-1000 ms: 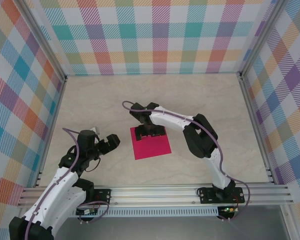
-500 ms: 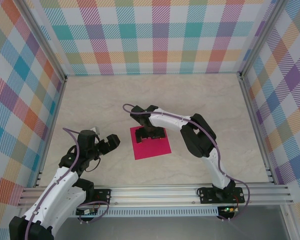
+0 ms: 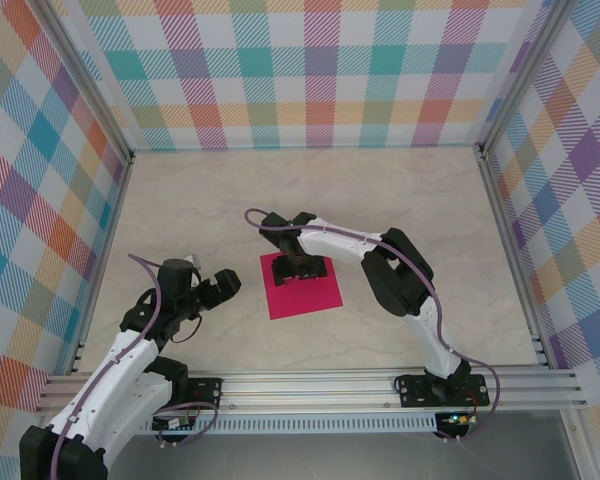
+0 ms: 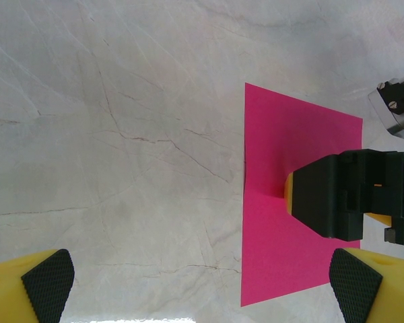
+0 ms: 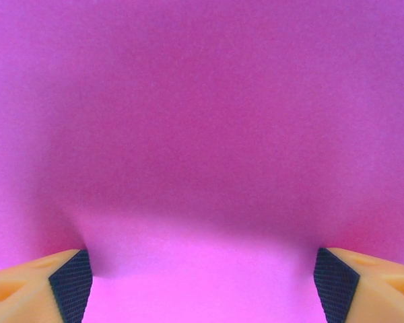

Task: Fold a paper plane with a square sheet of paper (pick it up from the middle)
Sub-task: Fold the square sheet of paper in half at the center of the table.

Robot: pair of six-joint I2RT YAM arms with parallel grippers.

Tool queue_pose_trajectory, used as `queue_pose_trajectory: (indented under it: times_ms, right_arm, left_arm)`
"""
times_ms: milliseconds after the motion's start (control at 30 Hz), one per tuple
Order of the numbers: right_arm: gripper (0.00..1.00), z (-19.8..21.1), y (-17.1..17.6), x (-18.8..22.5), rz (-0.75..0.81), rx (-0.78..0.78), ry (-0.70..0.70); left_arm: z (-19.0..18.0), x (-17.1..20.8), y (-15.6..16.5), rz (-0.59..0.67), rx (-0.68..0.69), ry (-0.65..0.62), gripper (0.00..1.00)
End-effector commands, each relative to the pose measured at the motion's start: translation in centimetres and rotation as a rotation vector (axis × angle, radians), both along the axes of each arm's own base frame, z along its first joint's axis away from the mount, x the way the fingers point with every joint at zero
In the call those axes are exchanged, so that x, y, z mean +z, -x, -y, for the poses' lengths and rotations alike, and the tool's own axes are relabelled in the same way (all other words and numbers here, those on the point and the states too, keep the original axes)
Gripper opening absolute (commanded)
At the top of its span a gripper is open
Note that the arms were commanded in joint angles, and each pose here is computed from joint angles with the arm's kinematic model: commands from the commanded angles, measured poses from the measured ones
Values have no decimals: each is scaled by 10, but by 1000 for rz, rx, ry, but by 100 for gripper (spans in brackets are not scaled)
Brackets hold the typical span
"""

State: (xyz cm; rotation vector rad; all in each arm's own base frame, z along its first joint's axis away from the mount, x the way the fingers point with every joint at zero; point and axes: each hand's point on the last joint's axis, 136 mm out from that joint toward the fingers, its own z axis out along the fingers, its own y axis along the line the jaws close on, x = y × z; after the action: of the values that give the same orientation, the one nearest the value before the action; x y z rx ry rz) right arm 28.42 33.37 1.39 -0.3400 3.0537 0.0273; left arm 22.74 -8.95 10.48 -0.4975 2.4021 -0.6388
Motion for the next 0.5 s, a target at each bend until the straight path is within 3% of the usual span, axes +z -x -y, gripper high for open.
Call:
queue_pose_trajectory:
  times_ms: [0,300,467]
  right_arm:
    - [84,32,28,-48,-123,5,162]
    - [78,22,21,-29,-99,33,116]
    - [66,12,13,-9,-66,48,74]
  left_arm:
    - [-1,11,-6,27,9,4,100]
    - [-2,10,-5,17,9,1,100]
    - [-2,10,-5,14,10,-2,100]
